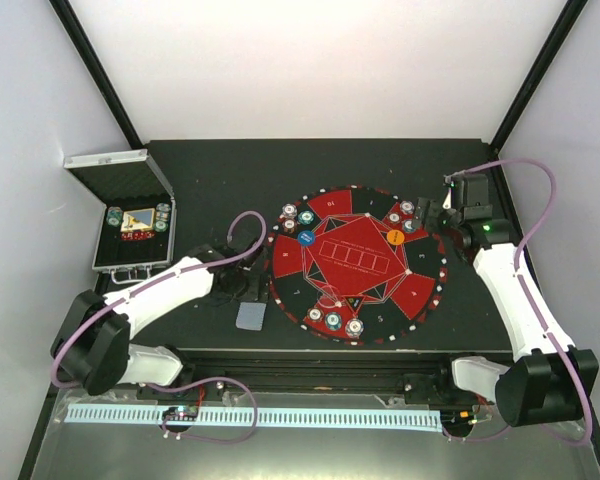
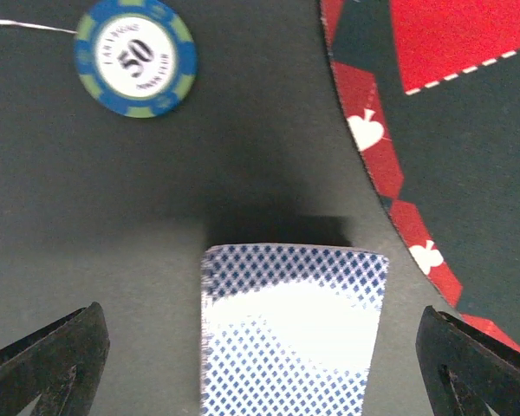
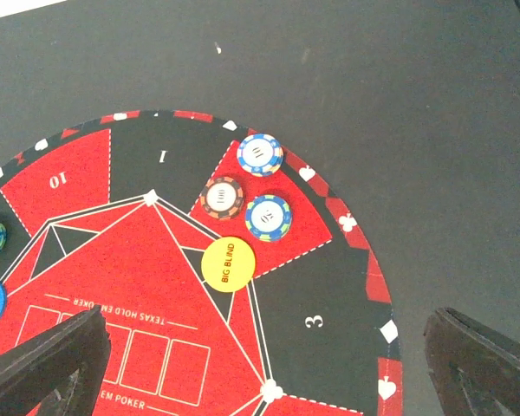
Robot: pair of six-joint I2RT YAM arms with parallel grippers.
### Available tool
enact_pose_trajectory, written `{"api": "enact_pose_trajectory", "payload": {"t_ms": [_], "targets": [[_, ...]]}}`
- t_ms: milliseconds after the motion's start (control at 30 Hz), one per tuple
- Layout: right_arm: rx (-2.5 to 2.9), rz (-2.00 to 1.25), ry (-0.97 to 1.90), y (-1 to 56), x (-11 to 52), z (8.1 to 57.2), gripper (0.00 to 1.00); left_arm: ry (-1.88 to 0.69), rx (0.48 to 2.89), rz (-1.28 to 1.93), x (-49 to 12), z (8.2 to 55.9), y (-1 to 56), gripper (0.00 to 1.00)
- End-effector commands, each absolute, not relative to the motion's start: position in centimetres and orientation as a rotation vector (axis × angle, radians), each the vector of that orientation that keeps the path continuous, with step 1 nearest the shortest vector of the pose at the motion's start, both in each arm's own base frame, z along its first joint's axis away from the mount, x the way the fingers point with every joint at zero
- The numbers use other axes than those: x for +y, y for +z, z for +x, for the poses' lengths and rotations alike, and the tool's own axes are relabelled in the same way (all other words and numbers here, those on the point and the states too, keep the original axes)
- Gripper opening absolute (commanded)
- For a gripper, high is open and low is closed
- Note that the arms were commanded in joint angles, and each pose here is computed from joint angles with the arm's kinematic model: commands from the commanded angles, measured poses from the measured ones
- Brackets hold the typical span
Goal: Distribute texas hold em gaming equipment
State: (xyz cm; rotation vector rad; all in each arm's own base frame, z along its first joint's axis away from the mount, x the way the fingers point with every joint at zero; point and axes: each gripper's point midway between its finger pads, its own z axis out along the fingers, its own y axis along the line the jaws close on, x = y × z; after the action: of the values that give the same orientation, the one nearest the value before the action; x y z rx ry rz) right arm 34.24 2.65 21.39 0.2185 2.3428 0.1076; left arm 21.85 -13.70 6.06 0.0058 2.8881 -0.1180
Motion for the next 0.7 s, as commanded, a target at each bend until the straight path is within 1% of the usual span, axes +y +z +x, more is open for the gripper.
{"api": "enact_pose_trajectory", "payload": {"t_ms": [0,233,667], "targets": [[2.377,0.208,0.139,20.6,3.0,34.0,1.00,-0.255,2.898,0.055,-15.5,21.9,5.5,0.99],[2.371,0.161,0.174,20.6,3.7,33.9,1.00,-0.213,2.936,0.076,-15.0,21.2,4.5,0.99],[2.374,0.149,0.185,20.5,3.9,33.8,1.00,-0.236,2.996,0.102,-15.2,19.7,2.6,0.99]]}}
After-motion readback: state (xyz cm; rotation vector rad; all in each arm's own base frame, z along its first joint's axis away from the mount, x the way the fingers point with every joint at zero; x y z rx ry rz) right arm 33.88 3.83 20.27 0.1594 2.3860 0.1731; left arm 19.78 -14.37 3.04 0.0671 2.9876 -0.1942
